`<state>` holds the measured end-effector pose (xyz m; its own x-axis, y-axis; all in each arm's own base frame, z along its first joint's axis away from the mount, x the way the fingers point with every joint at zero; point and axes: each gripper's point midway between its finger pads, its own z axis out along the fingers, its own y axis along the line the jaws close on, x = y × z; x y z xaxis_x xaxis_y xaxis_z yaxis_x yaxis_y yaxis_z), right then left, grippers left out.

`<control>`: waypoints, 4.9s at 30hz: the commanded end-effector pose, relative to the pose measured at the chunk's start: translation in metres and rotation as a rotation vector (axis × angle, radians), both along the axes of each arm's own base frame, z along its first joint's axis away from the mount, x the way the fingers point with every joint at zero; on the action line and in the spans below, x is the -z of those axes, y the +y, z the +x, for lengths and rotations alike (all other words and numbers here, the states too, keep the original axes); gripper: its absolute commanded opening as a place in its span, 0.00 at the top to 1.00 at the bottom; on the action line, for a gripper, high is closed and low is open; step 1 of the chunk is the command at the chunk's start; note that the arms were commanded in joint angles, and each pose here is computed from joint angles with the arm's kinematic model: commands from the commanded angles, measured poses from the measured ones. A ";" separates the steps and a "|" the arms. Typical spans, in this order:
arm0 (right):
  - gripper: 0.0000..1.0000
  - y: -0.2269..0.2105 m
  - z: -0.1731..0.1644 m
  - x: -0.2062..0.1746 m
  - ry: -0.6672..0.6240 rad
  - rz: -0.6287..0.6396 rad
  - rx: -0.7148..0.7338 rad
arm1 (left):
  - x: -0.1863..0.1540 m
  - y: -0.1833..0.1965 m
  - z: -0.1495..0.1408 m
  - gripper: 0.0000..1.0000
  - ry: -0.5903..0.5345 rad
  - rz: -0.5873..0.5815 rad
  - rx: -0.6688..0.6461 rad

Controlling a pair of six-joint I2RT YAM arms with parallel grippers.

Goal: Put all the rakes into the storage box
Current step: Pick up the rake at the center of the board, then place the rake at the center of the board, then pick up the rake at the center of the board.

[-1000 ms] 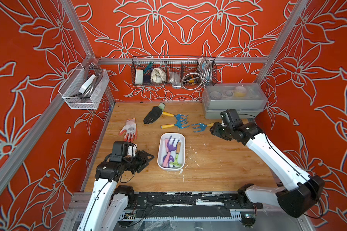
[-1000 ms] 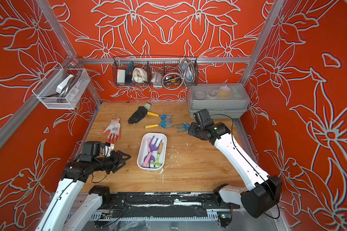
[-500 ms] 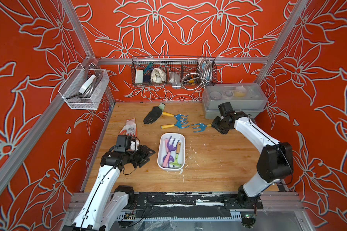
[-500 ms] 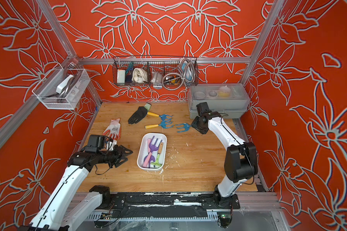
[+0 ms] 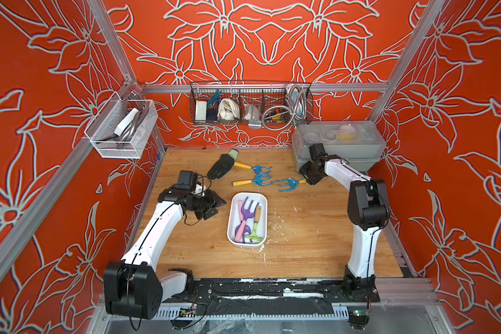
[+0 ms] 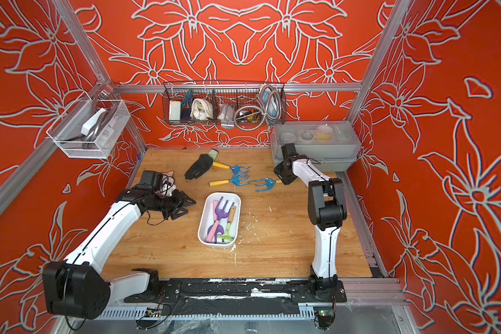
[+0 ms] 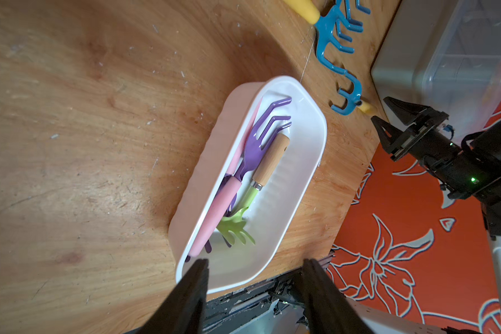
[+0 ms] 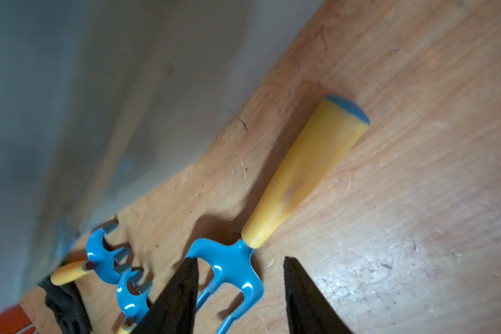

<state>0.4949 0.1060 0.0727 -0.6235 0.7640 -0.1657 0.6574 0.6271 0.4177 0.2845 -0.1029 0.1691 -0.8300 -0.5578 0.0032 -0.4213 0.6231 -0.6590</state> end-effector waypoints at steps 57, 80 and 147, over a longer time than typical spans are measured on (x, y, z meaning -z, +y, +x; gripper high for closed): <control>1.00 -0.014 -0.113 0.009 0.043 0.010 -0.137 | -0.026 0.004 -0.082 0.45 -0.096 -0.004 -0.002; 0.96 0.052 -0.245 0.026 0.196 -0.053 -0.799 | -0.023 -0.006 -0.126 0.45 -0.070 -0.076 0.037; 1.00 0.153 -0.244 -0.104 -0.024 -0.039 -0.974 | 0.013 -0.081 -0.076 0.46 -0.014 0.041 0.263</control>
